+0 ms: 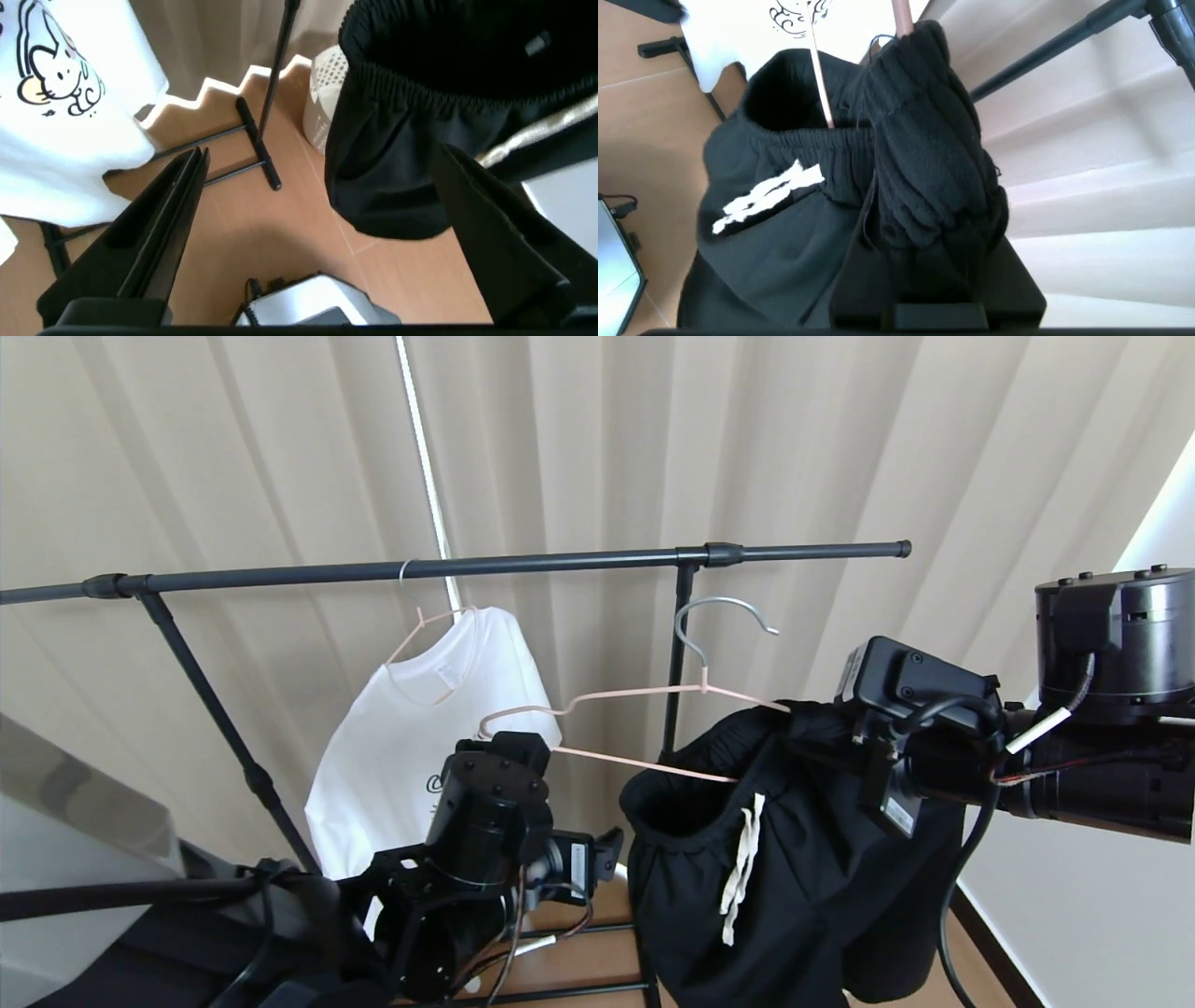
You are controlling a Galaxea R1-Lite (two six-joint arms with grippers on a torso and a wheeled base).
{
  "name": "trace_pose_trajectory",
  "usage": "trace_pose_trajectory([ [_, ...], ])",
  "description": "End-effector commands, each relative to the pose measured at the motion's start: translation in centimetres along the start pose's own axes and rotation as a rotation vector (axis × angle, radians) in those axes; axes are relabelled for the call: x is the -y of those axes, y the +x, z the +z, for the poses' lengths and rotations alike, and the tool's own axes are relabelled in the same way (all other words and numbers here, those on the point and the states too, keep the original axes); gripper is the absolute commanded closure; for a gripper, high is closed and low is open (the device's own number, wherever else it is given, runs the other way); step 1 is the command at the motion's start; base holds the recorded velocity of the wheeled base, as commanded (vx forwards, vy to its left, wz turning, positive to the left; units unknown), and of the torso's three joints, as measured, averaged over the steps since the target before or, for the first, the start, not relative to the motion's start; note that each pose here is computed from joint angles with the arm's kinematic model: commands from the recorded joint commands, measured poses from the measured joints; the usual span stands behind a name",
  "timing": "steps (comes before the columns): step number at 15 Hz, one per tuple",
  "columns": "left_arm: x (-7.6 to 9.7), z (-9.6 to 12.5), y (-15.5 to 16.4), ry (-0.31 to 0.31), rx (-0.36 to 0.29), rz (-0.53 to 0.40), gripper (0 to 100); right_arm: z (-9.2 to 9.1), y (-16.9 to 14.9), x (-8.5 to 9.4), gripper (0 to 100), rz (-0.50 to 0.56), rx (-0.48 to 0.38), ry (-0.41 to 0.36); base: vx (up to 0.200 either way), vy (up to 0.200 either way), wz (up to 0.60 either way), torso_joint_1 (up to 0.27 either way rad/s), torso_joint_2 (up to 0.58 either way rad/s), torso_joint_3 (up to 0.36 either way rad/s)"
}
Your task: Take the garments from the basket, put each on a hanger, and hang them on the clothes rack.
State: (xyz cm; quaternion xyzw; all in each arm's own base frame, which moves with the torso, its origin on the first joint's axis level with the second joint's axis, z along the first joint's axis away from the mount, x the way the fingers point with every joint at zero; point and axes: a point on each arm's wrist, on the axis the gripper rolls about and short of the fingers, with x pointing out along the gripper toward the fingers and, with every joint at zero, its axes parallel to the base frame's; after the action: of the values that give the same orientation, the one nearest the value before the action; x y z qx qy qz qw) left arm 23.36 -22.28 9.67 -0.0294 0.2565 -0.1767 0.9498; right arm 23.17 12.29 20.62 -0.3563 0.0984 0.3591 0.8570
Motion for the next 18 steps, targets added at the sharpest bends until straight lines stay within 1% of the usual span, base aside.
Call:
trace_pose_trajectory([
  [1, 1.1, -0.3, 2.1, 0.007, -0.005, 0.007, 0, 0.0, -0.3, 0.0, 100, -0.003, 0.004, -0.001, 0.0, 0.0, 0.0, 0.0, 0.0, 0.0],
  [2, 1.3, -0.1, 2.2, 0.004, 0.004, 0.004, 0, 0.1, -0.3, 0.0, 100, -0.004, 0.006, -0.002, 0.0, 0.0, 0.0, 0.0, 0.0, 0.0],
  [3, 1.7, 0.5, 3.1, -0.005, 0.034, 0.022, 0, 0.1, -0.4, -0.1, 100, -0.004, 0.008, -0.002, 0.0, 0.0, 0.0, 0.0, 0.0, 0.0],
  [8, 2.6, -0.1, 6.3, -0.001, 0.075, 0.153, 0, 0.1, -0.4, -0.2, 100, 0.0, 0.007, -0.003, 0.0, 0.0, 0.0, 0.0, 0.0, 0.0],
  [11, 3.3, -0.1, 7.4, 0.004, 0.086, 0.155, 0, 0.0, -0.4, -0.2, 100, 0.001, 0.006, -0.005, 0.0, 0.0, 0.0, 0.0, 0.0, 0.0],
  [14, 3.5, -0.9, 7.7, 0.025, 0.066, 0.158, 0, 0.0, -0.4, -0.2, 100, 0.0, 0.005, -0.005, 0.0, 0.0, 0.0, 0.0, 0.0, 0.0],
  [18, 3.2, -2.0, 7.3, 0.047, 0.032, 0.161, 0, 0.1, -0.6, -0.2, 100, -0.004, 0.01, -0.005, 0.0, 0.0, 0.0, 0.0, 0.0, 0.0],
])
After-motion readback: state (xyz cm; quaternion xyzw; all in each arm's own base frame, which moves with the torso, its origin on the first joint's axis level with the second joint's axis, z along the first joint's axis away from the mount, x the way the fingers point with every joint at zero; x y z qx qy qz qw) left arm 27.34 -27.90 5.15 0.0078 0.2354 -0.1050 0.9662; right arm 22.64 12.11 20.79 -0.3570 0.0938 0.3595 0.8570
